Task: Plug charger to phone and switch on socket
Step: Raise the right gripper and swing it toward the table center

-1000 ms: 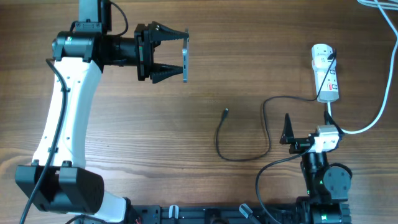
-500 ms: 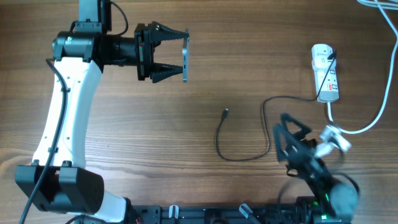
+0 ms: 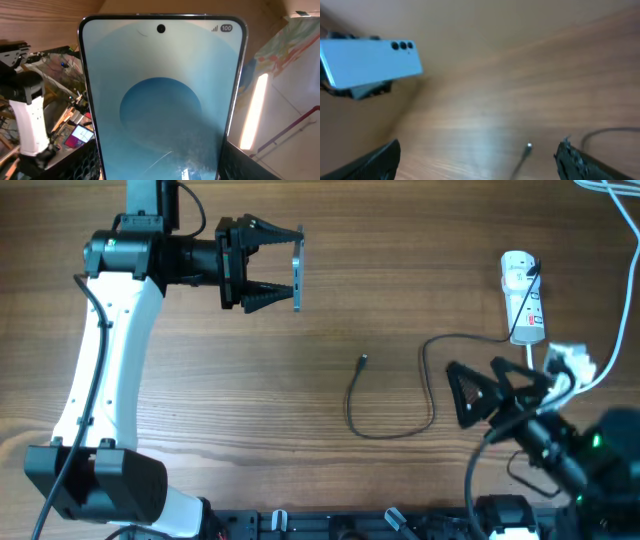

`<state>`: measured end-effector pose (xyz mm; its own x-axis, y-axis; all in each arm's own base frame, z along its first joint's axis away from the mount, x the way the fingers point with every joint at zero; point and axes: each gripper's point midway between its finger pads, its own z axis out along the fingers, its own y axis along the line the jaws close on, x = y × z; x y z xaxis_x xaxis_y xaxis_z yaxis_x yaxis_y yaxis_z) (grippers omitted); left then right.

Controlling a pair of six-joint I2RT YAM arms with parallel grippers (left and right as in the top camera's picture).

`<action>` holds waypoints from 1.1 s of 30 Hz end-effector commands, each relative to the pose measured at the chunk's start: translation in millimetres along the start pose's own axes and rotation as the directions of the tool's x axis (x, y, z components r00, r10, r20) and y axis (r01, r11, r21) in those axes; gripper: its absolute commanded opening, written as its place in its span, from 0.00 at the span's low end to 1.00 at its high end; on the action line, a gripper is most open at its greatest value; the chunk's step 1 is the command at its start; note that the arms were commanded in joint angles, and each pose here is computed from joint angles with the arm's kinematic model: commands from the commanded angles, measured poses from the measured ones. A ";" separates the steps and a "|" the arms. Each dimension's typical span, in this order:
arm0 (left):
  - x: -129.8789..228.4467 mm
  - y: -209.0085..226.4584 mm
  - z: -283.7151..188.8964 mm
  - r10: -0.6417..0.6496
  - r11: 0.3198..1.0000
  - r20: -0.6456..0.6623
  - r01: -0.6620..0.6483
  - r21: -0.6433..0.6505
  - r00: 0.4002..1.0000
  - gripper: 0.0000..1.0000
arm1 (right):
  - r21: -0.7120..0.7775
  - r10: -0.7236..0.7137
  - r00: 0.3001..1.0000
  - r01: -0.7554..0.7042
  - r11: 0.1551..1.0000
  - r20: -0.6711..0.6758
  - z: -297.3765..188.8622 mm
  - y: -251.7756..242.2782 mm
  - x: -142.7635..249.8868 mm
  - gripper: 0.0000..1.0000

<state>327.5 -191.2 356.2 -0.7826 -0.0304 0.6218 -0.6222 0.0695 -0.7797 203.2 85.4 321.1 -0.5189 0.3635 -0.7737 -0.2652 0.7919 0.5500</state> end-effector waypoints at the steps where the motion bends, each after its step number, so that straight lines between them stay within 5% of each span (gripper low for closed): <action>1: 18.2 -10.2 -1.9 0.046 0.999 -0.035 -0.045 0.020 0.998 0.65 | -0.207 0.008 0.985 -0.044 0.977 -0.170 3.3 38.7 10.4 1.00; 3: 18.2 -10.2 -1.9 0.046 0.999 -0.034 -0.046 0.020 0.998 0.65 | -0.266 0.066 0.969 -0.131 0.955 -0.238 5.7 48.9 15.1 1.00; 7: 18.3 -10.3 -1.9 0.046 0.999 -0.035 -0.045 0.021 0.998 0.64 | -0.360 -0.030 0.958 -0.078 0.930 -0.284 5.2 58.3 25.7 1.00; 12: 18.1 -10.1 -1.9 0.046 0.999 -0.034 -0.045 0.020 0.998 0.64 | -0.110 0.075 0.932 -0.121 0.987 -0.356 9.9 17.0 47.5 0.93; 18: 17.7 -10.0 -1.9 0.046 0.999 -0.031 -0.045 0.019 0.998 0.64 | 0.195 0.126 0.862 -0.032 0.980 -0.491 8.6 -25.5 57.3 1.00; 23: 17.7 -10.0 -1.9 0.046 0.999 -0.031 -0.045 0.019 0.998 0.63 | 0.387 0.477 0.774 -0.324 0.864 -0.417 16.5 -30.5 57.1 1.00; 28: 16.5 -9.6 -1.9 0.045 0.999 -0.025 -0.045 0.016 0.999 0.63 | 0.070 0.208 0.791 -0.206 0.976 -0.575 24.9 4.8 60.1 1.00; 33: 16.5 -9.6 -1.9 0.045 0.999 -0.025 -0.045 0.016 0.999 0.63 | 0.279 0.387 0.766 -0.277 0.919 -0.514 33.0 -22.1 59.1 1.00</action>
<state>327.7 -191.2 356.2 -0.7838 -0.0310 0.6203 -0.6208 0.0698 -0.7809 196.7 112.5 253.4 -0.9360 0.2418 -0.2557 0.0208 0.7632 0.6458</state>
